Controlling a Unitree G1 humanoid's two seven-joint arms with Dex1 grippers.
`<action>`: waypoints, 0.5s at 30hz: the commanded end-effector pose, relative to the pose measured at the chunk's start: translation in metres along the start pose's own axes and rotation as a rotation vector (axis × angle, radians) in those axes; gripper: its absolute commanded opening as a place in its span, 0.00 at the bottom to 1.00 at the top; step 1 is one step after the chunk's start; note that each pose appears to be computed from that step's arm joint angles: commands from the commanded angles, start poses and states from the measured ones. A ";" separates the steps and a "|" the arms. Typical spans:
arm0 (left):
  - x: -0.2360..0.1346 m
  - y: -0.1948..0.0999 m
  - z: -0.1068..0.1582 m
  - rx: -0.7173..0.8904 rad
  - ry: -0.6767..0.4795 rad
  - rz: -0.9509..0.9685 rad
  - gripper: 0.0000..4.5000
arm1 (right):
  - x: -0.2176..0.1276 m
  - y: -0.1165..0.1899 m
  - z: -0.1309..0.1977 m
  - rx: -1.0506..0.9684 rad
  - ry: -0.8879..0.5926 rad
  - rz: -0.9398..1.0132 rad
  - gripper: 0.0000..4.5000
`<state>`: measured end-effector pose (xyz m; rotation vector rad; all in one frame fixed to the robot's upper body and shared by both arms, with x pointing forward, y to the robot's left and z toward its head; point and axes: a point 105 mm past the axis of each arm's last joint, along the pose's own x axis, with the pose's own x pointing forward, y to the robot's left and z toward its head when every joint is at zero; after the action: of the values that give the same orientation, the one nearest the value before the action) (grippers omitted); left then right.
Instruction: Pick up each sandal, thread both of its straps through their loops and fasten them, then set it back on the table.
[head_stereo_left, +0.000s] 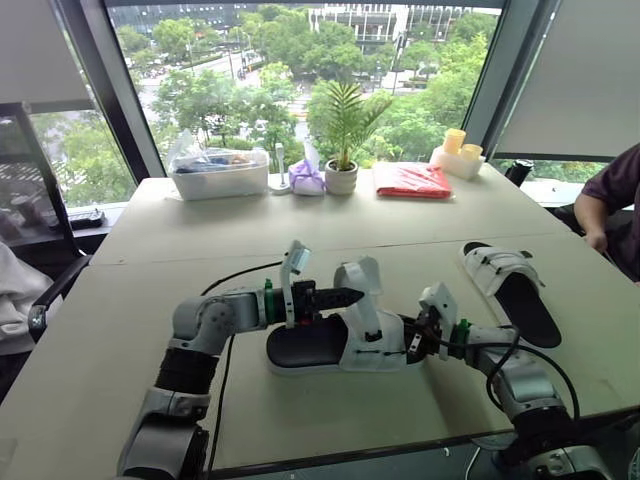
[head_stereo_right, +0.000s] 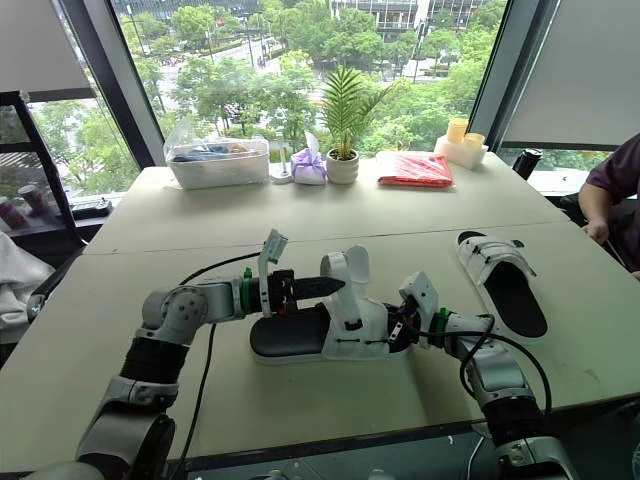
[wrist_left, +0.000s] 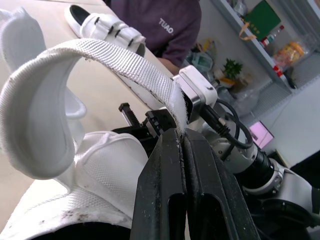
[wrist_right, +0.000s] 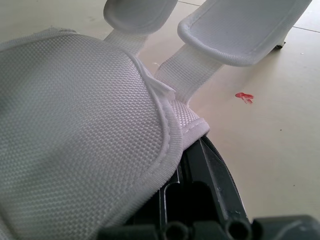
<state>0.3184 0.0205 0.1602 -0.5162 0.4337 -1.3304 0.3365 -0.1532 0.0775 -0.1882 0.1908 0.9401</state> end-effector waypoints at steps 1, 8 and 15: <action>0.000 -0.007 0.006 0.030 -0.005 -0.037 0.01 | 0.006 0.007 -0.022 0.052 0.073 0.006 0.00; -0.006 -0.004 0.003 0.055 0.043 -0.034 0.01 | 0.005 0.008 -0.023 0.053 0.076 0.004 0.00; -0.005 -0.002 -0.004 0.089 0.091 -0.032 0.01 | 0.007 0.010 -0.023 0.057 0.068 0.005 0.00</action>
<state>0.3143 0.0278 0.1518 -0.4198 0.4612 -1.3734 0.3353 -0.1483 0.0788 -0.1924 0.1813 0.9529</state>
